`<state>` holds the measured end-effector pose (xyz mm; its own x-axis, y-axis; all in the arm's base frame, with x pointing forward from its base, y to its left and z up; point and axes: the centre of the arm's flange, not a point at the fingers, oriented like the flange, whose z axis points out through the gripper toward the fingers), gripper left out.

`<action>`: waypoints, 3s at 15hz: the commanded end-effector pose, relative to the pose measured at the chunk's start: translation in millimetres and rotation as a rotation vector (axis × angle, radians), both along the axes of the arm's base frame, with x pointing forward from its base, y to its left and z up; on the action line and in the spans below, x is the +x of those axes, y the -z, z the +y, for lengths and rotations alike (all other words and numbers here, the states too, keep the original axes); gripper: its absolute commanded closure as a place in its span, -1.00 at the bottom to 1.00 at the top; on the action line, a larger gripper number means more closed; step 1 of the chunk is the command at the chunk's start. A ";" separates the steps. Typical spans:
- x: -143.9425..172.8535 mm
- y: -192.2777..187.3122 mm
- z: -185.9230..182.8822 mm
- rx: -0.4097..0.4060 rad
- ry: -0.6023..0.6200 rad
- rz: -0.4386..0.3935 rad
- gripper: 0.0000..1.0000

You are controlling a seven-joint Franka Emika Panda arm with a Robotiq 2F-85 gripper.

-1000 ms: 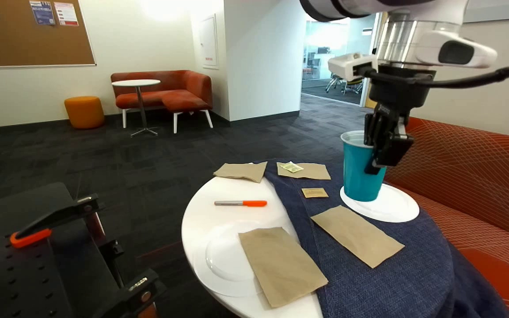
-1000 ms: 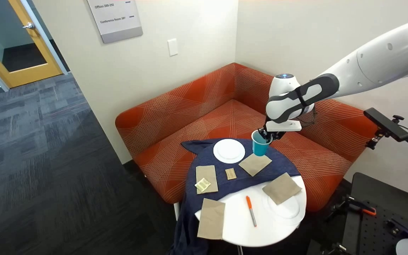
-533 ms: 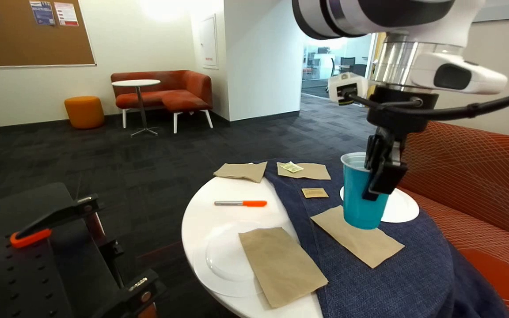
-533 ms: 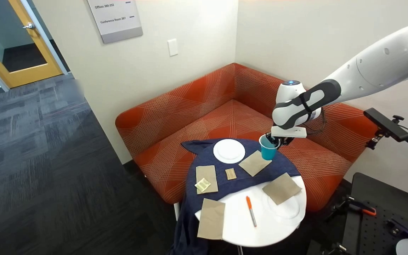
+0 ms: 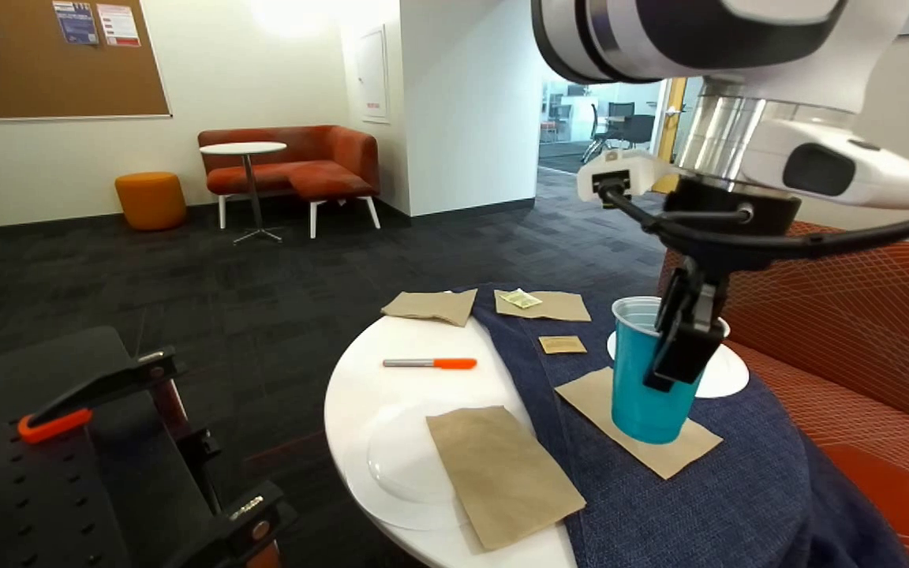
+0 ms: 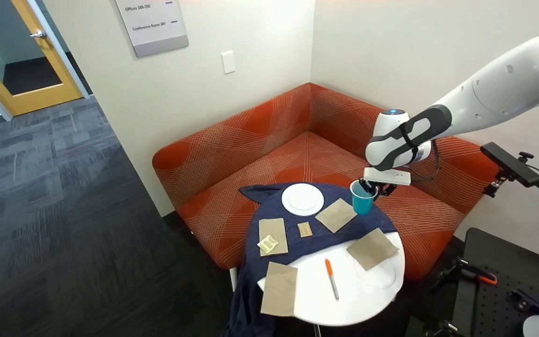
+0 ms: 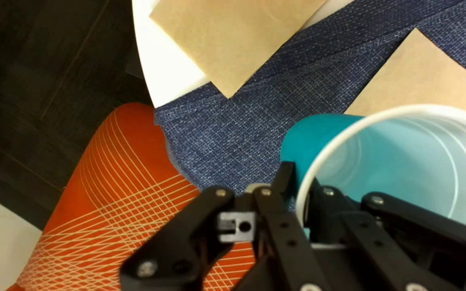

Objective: Move the cup to the right on the table

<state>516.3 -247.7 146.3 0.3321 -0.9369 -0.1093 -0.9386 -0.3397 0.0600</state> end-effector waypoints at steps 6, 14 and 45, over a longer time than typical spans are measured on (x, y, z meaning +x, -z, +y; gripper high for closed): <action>-21.6 29.9 -27.8 0.054 0.125 0.005 0.97; -29.2 44.4 -32.6 0.039 0.142 0.011 0.97; -90.5 -73.6 28.4 -0.083 -0.109 -0.009 -1.00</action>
